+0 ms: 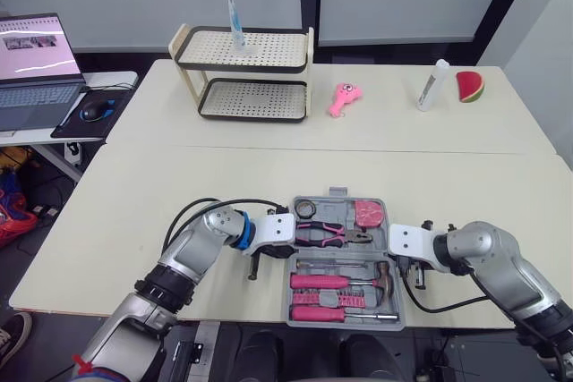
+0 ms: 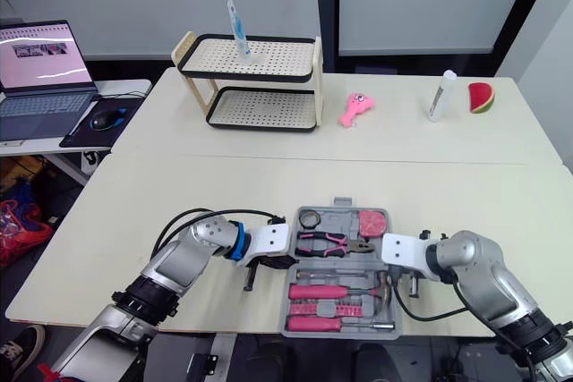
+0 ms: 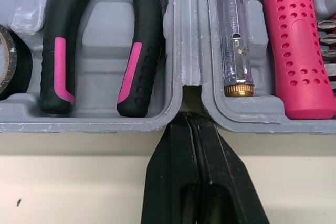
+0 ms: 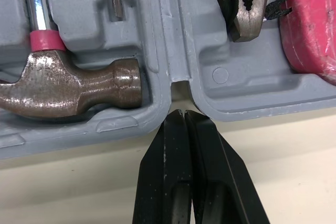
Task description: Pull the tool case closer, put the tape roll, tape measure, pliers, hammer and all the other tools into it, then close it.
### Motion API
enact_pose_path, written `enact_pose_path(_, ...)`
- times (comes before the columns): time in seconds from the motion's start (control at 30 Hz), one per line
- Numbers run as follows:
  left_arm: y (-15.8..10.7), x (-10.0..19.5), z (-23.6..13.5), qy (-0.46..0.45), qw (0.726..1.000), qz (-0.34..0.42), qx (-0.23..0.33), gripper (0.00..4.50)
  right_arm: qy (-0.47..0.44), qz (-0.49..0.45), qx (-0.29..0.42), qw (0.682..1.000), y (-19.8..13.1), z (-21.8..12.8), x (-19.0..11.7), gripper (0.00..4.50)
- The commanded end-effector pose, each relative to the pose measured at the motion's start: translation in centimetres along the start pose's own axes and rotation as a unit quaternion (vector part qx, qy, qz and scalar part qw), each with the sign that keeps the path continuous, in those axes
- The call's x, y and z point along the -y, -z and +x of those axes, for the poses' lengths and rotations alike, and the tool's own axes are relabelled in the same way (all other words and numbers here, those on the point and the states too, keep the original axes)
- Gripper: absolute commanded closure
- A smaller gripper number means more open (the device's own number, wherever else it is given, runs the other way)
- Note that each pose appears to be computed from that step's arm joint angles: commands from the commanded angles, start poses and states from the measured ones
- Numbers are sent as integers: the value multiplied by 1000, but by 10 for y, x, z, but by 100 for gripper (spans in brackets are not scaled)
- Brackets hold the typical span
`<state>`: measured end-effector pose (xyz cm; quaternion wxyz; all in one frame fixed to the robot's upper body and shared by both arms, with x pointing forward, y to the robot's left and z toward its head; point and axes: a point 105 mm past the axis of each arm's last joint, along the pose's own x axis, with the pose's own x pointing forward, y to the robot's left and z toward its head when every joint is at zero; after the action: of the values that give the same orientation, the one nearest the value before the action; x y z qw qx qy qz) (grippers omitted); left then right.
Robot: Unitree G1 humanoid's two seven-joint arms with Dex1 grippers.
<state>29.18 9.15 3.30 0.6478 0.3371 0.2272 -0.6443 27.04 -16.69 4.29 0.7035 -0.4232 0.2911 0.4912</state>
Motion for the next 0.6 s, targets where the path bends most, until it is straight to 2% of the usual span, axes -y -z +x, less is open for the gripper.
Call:
enact_pose_path(0.03,-16,19,16,45,998,25,21,450,-13,-41,69,997,-36,2,-10,449)
enact_pose_path(0.6,-17,-3,15,8,1000,18,17,450,20,-38,65,997,-34,3,7,449)
